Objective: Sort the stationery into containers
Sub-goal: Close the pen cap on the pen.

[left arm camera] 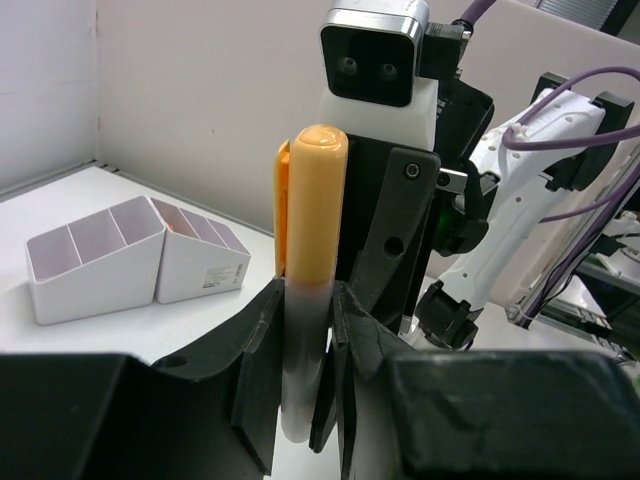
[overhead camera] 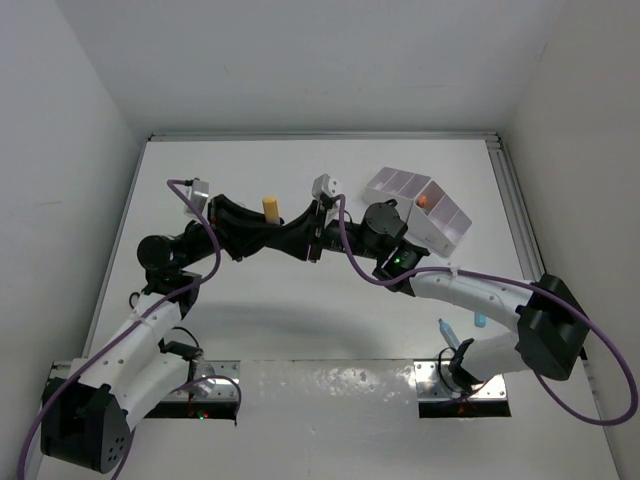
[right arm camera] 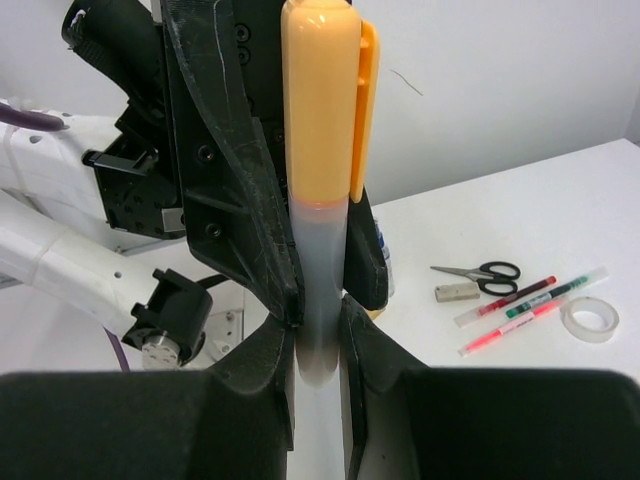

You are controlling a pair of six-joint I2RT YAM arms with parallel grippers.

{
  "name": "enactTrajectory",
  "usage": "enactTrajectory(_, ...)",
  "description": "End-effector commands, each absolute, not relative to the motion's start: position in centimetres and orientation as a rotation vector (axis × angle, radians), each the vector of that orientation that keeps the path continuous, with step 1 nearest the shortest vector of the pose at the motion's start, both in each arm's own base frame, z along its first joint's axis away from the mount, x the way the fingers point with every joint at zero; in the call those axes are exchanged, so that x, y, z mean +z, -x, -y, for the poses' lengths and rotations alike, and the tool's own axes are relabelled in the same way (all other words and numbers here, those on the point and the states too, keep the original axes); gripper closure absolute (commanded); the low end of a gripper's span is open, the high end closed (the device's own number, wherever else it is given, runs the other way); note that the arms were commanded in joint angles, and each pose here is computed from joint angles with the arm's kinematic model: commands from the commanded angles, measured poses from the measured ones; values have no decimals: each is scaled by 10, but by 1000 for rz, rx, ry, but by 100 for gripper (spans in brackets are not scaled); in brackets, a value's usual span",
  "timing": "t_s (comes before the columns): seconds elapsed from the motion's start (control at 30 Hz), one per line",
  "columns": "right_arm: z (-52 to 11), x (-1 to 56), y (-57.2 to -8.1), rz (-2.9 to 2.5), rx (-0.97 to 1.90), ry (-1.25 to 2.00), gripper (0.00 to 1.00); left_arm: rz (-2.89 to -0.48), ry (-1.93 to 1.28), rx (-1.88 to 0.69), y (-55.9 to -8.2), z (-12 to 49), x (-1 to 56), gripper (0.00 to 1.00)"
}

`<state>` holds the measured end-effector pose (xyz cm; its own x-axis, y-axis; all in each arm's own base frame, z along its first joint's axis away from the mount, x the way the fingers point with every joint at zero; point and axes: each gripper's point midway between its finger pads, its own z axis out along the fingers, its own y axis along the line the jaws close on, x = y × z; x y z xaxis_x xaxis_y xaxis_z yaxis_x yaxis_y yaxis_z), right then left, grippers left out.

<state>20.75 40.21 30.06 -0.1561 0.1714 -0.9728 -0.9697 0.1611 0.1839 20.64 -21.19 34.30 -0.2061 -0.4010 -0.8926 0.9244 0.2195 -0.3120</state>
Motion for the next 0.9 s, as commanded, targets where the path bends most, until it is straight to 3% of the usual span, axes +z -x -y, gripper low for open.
enactTrajectory(0.0, -403, 347, -202, -1130, 1282, 881, 100, -1218, -602, -1336, -205, 213, 342, 100)
enactTrajectory(0.07, -403, 338, -202, -1183, 1281, 890, 96, -1225, -595, -1327, -207, 213, 341, 100)
enactTrajectory(0.1, -402, 334, -202, -1199, 1270, 906, 70, -1240, -599, -1306, -211, 213, 339, 100)
enactTrajectory(0.13, -398, 331, -201, -1217, 1254, 920, 59, -1254, -595, -1289, -214, 212, 337, 100)
enactTrajectory(0.2, -390, 306, -200, -1322, 1200, 986, 39, -1254, -632, -1248, -217, 212, 335, 100)
enactTrajectory(0.3, -366, 280, -196, -1471, 1097, 1078, 20, -1232, -711, -1233, -211, 214, 336, 100)
enactTrajectory(0.33, -353, 260, -193, -1583, 1059, 1114, 18, -1228, -721, -1232, -211, 214, 337, 100)
enactTrajectory(0.4, -339, 273, -191, -1585, 997, 1153, 15, -1218, -762, -1225, -208, 216, 336, 100)
enactTrajectory(0.5, -318, 290, -192, -1605, 926, 1177, 21, -1194, -842, -1219, -200, 218, 332, 100)
enactTrajectory(0.53, -318, 300, -194, -1581, 919, 1174, 42, -1191, -855, -1214, -199, 217, 331, 100)
enactTrajectory(0.63, -324, 341, -205, -1491, 910, 1133, 87, -1185, -911, -1190, -197, 218, 325, 100)
enactTrajectory(0.67, -328, 351, -208, -1467, 916, 1121, 87, -1176, -929, -1180, -196, 218, 325, 100)
enactTrajectory(0.77, -341, 375, -218, -1367, 938, 1078, 26, -1166, -959, -1177, -192, 218, 324, 100)
enactTrajectory(0.87, -350, 385, -224, -1316, 952, 1058, 19, -1172, -961, -1184, -192, 219, 322, 100)
